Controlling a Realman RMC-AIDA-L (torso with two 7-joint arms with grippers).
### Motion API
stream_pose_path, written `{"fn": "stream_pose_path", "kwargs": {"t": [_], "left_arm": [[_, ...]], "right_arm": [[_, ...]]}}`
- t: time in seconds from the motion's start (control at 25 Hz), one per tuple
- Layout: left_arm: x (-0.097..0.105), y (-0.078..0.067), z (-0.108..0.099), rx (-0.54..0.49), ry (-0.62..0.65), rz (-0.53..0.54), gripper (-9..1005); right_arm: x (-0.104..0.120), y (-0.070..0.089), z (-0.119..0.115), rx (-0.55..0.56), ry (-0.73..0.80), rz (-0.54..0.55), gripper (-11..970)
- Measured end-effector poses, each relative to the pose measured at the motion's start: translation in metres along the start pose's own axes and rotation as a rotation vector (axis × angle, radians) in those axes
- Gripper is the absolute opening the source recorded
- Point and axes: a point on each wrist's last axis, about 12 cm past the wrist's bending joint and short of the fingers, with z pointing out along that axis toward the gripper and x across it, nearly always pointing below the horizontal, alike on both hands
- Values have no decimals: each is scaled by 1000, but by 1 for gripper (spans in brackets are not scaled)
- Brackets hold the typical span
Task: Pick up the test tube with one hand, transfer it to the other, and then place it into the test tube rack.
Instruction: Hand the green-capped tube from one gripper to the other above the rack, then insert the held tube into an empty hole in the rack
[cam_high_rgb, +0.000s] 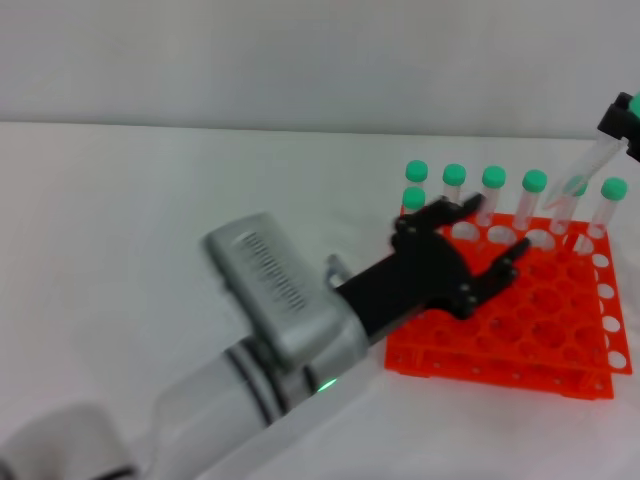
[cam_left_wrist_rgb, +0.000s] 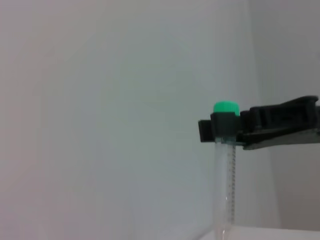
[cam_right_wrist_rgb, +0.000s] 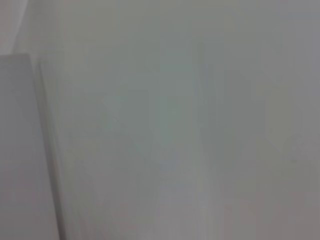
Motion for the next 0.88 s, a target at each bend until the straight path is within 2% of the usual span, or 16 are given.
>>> {"fn": "stream_pose_path", "kwargs": {"t": [0.12,0.32,0.4,0.6,0.88], "left_arm": [[5,0,-28,-94,-65,4,523],[13,12,-96,-377,-173,0,738],[18,19,-121,-484,-174,2,828],[33,35,-164,-680,-123,-36,883],[44,46,-204,-840,-110,-125,894]], "right_arm": [[0,0,8,-14,6,-7,213],[9,3,39,-31,52,-35,221],[12,4,51,-42,80,-49,224],[22,9,76,-70,150,-85,231],[33,10,107,-54,227,-139,241]]}}
